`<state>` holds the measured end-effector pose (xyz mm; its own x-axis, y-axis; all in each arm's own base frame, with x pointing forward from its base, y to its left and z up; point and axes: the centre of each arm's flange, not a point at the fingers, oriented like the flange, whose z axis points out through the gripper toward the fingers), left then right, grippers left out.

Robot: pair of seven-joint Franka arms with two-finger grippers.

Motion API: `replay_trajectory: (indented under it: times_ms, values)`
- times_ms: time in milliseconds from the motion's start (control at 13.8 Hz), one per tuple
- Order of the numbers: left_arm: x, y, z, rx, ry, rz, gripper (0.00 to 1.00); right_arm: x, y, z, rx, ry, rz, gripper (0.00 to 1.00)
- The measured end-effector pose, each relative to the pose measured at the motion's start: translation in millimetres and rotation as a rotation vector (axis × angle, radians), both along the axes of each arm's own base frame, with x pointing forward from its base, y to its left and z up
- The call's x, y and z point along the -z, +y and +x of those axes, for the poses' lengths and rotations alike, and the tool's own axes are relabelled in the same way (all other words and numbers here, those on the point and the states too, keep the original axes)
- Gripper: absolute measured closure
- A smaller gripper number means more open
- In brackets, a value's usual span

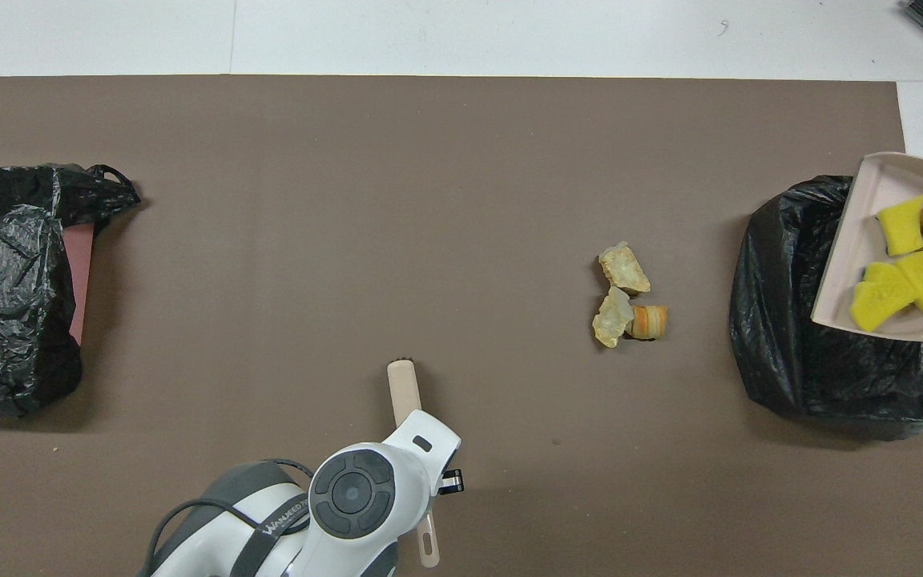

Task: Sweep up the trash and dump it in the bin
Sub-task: 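Tip the dustpan with the right gripper to dump trash into the bin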

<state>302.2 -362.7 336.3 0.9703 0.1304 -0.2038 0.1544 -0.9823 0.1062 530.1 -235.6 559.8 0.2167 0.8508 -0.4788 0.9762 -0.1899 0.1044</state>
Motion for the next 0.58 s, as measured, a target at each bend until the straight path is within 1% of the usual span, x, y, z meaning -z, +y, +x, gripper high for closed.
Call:
replay_trajectory:
  times_ms: [73, 145, 218, 363, 435, 508, 580]
  values:
    - [0.7, -0.2, 0.2, 0.003, 0.0, -0.003, 0.74, 2.2, 16.2, 6.6, -0.05, 0.028, -0.053, 0.68]
    - [0.9, -0.4, 0.5, 0.012, -0.001, -0.006, 0.66, 5.8, 30.1, 11.5, -0.093, 0.055, -0.099, 0.68]
    - [0.1, -0.7, 1.3, 0.018, -0.003, -0.011, 0.53, 10.4, 39.6, 14.3, -0.124, 0.078, -0.133, 0.68]
    - [-6.1, -1.8, 8.0, 0.012, -0.012, -0.024, 0.33, 20.3, 53.8, 16.3, -0.187, 0.13, -0.186, 0.68]
    - [-10.8, -1.1, 14.4, 0.001, -0.018, -0.032, 0.2, 23.4, 61.8, 16.4, -0.219, 0.152, -0.213, 0.68]
    - [-17.2, 3.0, 26.0, -0.021, -0.026, -0.042, 0.07, 25.5, 70.2, 14.9, -0.255, 0.174, -0.235, 0.68]
    - [-22.9, 10.4, 39.0, -0.04, -0.03, -0.048, 0.0, 25.9, 75.7, 12.6, -0.287, 0.193, -0.249, 0.68]
